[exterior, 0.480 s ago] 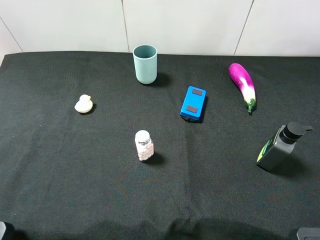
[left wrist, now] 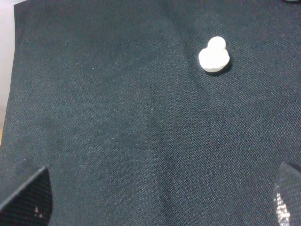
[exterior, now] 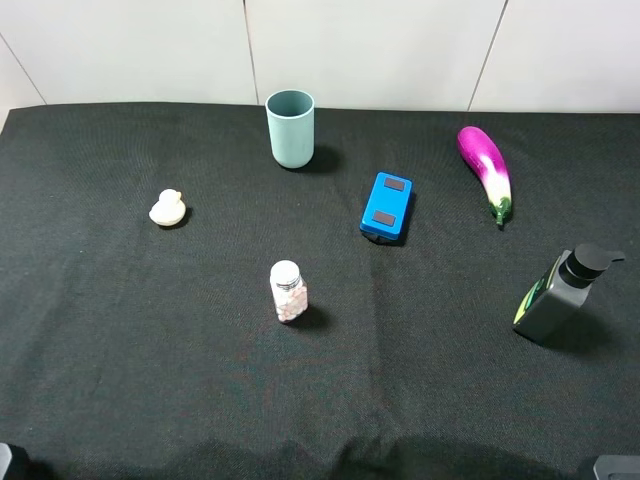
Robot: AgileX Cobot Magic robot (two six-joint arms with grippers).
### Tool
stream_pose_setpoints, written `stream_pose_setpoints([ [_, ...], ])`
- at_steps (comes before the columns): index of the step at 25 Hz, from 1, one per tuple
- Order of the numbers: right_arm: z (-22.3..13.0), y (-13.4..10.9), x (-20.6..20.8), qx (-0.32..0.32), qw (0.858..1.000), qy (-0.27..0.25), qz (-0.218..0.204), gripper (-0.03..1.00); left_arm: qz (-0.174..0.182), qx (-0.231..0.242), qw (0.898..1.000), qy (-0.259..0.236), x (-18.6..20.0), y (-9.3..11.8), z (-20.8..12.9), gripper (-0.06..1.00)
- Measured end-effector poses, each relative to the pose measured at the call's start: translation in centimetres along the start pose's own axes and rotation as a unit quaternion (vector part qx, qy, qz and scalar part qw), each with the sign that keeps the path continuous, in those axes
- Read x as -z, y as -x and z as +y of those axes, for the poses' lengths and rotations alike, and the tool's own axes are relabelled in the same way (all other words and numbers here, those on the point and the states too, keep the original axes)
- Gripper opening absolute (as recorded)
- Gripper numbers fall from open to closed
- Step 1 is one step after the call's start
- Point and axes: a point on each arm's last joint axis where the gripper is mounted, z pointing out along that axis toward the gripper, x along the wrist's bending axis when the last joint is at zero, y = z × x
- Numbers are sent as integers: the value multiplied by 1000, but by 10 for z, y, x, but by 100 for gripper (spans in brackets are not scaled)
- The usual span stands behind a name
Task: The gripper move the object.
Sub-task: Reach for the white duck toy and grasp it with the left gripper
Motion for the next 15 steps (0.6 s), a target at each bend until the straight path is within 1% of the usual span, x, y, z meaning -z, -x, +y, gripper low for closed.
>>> stream_pose_setpoints([
  [13,0,0,0,0,1000,0,0,69,0,0,1000,0,0,0,0,99],
  [15,0,0,0,0,1000,0,0,69,4,-2,1000,0,0,-1,0,99],
])
